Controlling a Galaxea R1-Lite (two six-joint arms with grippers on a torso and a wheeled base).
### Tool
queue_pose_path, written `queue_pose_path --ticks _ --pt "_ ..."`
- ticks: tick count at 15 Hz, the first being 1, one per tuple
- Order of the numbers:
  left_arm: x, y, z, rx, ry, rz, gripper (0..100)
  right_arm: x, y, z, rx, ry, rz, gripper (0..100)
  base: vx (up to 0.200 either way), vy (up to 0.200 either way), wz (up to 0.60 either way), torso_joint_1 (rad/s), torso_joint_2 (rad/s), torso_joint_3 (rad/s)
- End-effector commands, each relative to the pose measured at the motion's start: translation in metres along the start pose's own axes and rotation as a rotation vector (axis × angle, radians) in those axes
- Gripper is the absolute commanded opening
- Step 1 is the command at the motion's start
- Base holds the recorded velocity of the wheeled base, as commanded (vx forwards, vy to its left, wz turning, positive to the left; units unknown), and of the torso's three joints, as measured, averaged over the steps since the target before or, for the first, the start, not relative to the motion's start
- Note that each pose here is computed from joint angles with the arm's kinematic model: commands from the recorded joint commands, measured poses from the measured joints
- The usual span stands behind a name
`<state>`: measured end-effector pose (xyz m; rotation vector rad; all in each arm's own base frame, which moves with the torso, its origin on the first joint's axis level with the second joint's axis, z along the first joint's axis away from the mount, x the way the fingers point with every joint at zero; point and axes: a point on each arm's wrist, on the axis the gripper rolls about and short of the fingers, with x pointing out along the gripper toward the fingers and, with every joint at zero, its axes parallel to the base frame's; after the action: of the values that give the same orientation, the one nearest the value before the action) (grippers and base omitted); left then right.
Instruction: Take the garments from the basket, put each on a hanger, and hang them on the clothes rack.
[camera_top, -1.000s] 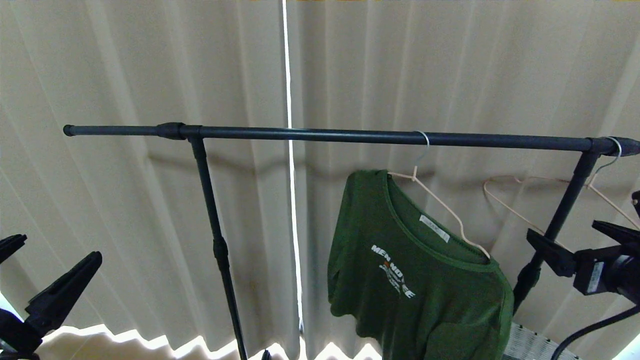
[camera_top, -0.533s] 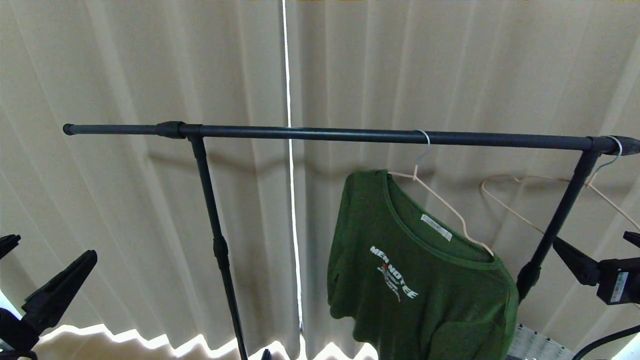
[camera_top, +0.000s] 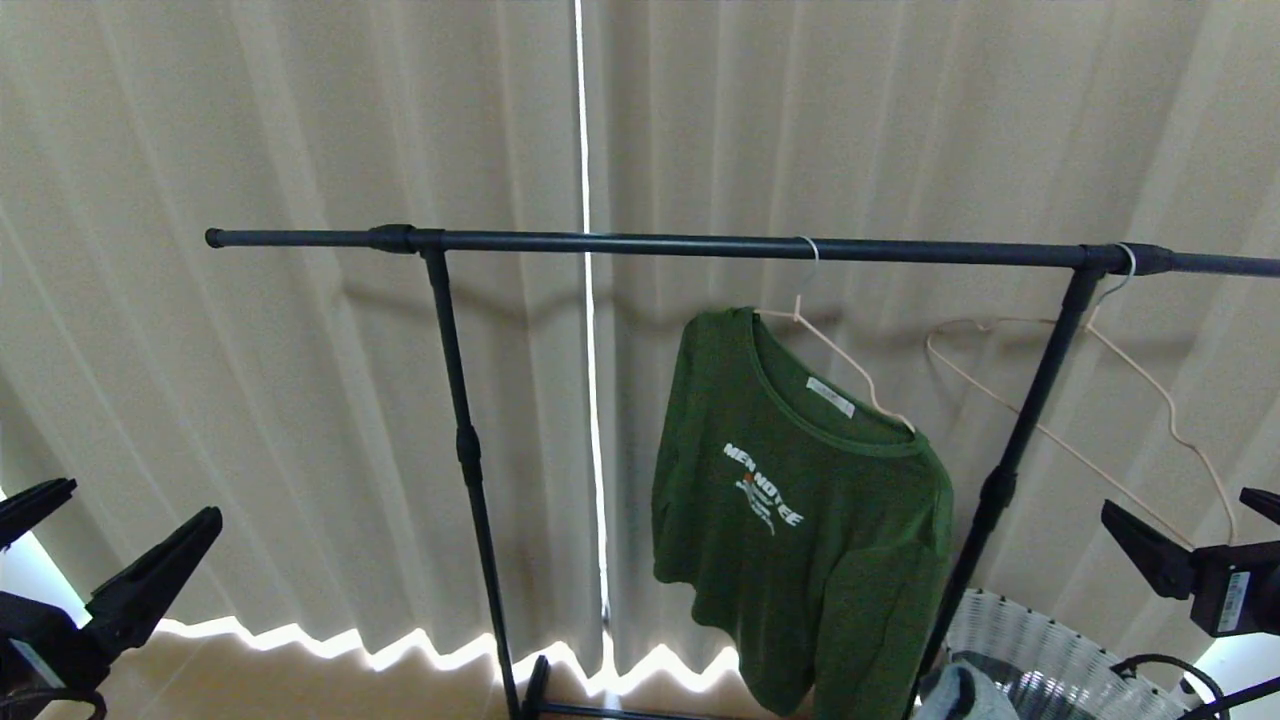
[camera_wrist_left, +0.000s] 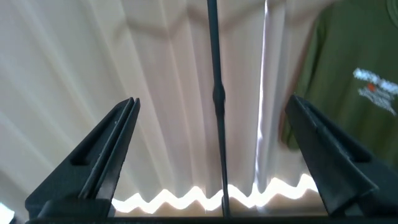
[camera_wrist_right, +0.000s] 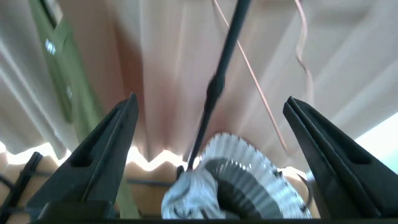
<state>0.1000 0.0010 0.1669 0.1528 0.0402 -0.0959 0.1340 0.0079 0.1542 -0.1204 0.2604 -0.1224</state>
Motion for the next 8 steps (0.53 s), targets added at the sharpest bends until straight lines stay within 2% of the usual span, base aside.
queue_pose_path --ticks 1,6,8 --pt "0.0092 0.0005 -0.0046 -0.006 0.050 -0.008 100 0.0005 -0.0008 -0.0007 0.000 0.005 -0.007 100 -0.200 0.000 0.00 -0.002 0.01 -0.002" --pt "0.0087 0.0003 -0.0053 -0.006 0.051 -0.008 100 0.0011 -0.0010 -0.0016 -0.001 0.011 -0.008 100 -0.200 0.000 0.00 0.006 0.00 0.001" --pt "0.0084 0.0001 -0.0066 -0.006 0.056 -0.009 100 0.0011 -0.0010 -0.0016 -0.001 0.011 -0.008 100 0.000 0.000 0.00 0.000 0.00 0.000"
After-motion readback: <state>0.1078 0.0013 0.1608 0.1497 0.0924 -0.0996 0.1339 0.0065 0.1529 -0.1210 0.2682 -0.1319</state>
